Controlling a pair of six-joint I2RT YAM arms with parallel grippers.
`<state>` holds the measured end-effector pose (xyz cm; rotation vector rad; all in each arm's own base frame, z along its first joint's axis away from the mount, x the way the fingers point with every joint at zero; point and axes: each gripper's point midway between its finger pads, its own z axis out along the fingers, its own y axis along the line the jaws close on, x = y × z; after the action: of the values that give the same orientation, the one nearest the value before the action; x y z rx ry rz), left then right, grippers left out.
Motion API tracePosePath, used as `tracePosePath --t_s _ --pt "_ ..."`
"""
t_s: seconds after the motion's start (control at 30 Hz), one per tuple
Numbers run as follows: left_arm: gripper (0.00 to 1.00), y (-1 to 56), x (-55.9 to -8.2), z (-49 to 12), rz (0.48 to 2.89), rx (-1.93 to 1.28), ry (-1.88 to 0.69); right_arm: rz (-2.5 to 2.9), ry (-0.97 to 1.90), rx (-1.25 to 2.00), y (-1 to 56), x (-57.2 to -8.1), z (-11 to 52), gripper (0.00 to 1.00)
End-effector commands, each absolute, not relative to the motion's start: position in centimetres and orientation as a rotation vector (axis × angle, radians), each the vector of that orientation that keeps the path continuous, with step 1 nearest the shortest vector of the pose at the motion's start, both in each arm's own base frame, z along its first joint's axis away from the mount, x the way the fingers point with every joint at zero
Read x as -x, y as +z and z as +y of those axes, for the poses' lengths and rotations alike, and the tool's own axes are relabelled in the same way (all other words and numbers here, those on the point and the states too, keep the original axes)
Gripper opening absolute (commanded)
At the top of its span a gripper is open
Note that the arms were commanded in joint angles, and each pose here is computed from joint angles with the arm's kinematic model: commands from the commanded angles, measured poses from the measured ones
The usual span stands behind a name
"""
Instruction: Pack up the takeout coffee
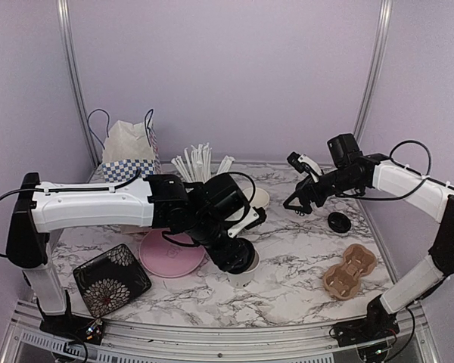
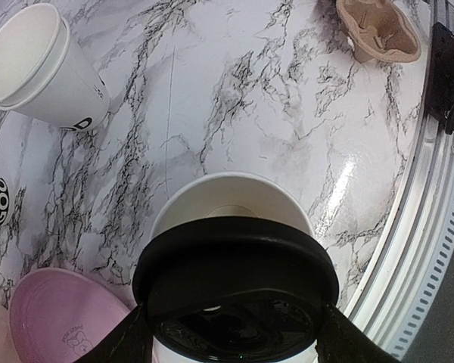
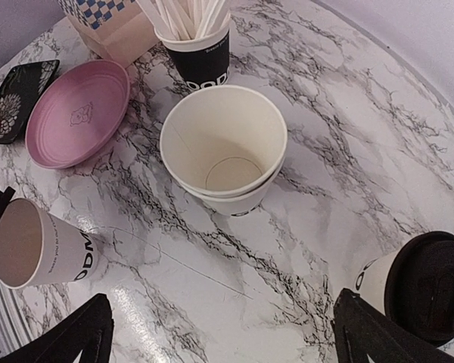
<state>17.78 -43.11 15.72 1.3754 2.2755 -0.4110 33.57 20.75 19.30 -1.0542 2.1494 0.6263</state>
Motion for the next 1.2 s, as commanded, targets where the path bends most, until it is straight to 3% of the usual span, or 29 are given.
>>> tracePosePath --t_s 0.0,0.67,0.93,1.17 --pt "0.69 16.6 -17.5 -43.0 2.297 -1.391 -0.410 2.146 0.674 1.059 19.2 -33.2 21.2 0.99" --pt "0.68 16.0 -17.8 -44.4 2.332 -1.419 -0.392 2.135 0.731 1.101 18.7 -31.8 21.4 0.99" --pt "0.67 18.1 -17.6 -44.0 2.334 -1.373 -0.425 2.137 0.754 1.111 18.3 -31.6 21.6 0.98" --pt "0.68 16.2 -17.6 -42.8 2.392 -1.389 -0.337 2.132 0.772 1.121 18.2 -31.4 21.8 0.99"
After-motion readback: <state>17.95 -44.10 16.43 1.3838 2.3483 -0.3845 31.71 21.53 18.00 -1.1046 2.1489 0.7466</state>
